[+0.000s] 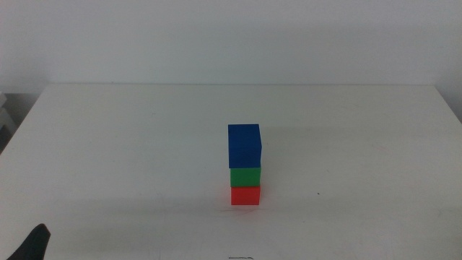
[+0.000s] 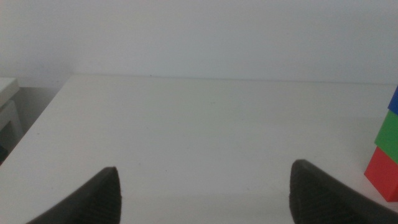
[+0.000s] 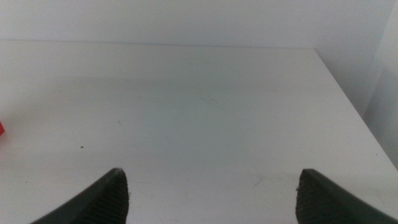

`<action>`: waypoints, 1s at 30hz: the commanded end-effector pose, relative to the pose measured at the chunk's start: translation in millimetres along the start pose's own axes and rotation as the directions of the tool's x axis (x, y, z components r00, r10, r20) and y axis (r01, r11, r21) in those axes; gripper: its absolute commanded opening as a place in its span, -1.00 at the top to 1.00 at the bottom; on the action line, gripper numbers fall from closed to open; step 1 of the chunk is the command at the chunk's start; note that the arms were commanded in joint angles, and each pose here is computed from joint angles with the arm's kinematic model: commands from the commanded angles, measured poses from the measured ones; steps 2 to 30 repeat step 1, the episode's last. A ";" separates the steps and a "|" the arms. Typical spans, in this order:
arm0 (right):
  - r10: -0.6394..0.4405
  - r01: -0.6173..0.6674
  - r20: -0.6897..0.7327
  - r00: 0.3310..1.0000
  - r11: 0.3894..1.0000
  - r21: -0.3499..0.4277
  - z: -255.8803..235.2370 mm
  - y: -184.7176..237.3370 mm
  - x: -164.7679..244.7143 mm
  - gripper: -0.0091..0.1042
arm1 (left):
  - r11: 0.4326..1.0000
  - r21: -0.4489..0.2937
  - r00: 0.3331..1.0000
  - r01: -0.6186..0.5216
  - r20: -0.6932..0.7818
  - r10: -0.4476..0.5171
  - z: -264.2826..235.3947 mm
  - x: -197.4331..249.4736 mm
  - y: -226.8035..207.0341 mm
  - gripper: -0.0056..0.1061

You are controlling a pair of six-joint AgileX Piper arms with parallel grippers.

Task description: Stack red cubes first, then green, then blue cubes in a specific spot.

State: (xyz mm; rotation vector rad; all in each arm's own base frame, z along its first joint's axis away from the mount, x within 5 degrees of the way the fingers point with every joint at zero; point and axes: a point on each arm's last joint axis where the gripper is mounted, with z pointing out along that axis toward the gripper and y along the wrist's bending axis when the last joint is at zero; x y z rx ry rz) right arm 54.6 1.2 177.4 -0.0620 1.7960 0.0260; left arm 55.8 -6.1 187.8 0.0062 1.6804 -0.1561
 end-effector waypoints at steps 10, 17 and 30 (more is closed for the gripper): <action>-0.024 0.024 0.115 0.993 1.000 0.002 -4.0 0.1 -13.7 -0.49 | 1.000 0.014 0.994 0.020 0.106 -0.021 -2.3 -9.4 -1.0 -0.73; -0.024 0.024 0.115 0.993 1.000 0.002 -4.0 0.1 -13.7 -0.49 | 1.000 0.014 0.994 0.020 0.106 -0.021 -2.3 -9.4 -1.0 -0.73; -0.024 0.024 0.115 0.993 1.000 0.002 -4.0 0.1 -13.7 -0.49 | 1.000 0.014 0.994 0.020 0.106 -0.021 -2.3 -9.4 -1.0 -0.73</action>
